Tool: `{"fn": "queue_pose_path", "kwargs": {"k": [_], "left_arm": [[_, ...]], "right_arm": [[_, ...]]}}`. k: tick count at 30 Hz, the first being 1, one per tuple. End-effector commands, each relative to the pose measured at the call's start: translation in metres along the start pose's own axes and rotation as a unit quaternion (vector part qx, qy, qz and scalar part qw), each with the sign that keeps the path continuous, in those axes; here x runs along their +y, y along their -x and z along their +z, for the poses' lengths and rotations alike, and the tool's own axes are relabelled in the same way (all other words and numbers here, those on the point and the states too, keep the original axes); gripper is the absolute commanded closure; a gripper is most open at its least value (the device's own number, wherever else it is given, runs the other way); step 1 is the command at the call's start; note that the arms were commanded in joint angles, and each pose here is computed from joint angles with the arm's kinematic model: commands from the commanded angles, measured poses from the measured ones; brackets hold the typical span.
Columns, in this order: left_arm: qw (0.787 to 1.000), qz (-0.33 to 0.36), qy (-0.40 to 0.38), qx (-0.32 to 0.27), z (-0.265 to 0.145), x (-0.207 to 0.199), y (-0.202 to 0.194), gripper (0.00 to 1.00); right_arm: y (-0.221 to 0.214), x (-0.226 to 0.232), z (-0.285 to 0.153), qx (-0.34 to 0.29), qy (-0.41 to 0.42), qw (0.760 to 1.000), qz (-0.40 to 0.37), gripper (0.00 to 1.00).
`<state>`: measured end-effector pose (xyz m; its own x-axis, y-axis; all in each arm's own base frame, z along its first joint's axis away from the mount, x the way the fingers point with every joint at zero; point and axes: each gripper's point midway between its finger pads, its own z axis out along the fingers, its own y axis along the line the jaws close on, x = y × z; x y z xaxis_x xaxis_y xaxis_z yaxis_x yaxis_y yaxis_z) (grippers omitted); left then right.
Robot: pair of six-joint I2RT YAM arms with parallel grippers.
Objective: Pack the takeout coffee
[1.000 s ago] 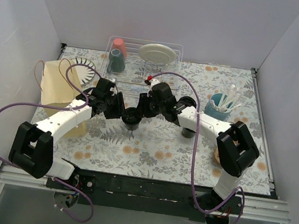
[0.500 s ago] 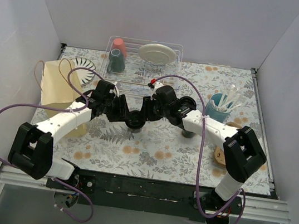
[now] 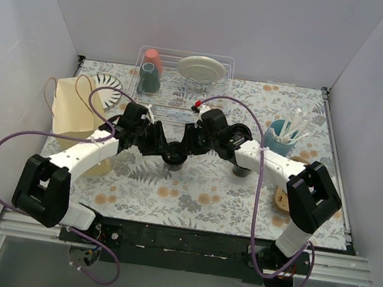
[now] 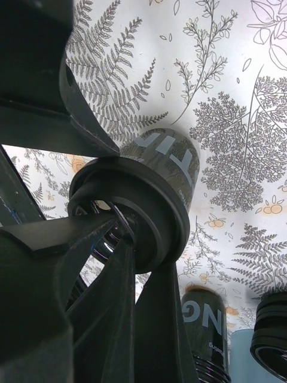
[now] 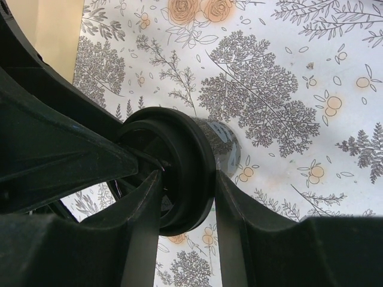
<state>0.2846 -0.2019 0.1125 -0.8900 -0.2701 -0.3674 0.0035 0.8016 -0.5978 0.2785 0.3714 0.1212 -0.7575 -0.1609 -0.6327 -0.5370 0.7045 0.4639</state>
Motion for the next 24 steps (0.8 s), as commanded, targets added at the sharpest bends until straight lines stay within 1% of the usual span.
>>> {"fn": "queue_pose_path", "kwargs": {"k": [1,4,5,8,11,24], "left_arm": [[1.000,0.009,-0.005,0.000,0.009,0.000,0.001,0.60],[1.000,0.012,0.001,0.001,0.011,0.004,-0.001,0.60],[1.000,0.014,0.003,-0.001,0.011,0.004,0.000,0.60],[1.000,0.016,0.007,0.000,0.012,0.006,-0.001,0.60],[1.000,0.017,0.011,0.003,0.014,0.008,-0.001,0.60],[1.000,0.013,0.028,0.005,0.017,0.021,-0.009,0.59]], "right_arm": [[-0.018,-0.001,-0.006,0.039,-0.002,0.999,-0.001,0.59],[-0.010,0.002,-0.010,0.030,0.004,1.000,-0.003,0.51],[-0.006,0.003,-0.012,0.026,0.006,1.000,-0.004,0.46],[0.003,0.005,-0.018,0.014,0.011,1.000,-0.004,0.38],[0.011,0.004,-0.023,0.004,0.013,1.000,-0.005,0.33],[0.030,0.001,-0.044,-0.021,0.025,0.999,-0.006,0.28]]}}
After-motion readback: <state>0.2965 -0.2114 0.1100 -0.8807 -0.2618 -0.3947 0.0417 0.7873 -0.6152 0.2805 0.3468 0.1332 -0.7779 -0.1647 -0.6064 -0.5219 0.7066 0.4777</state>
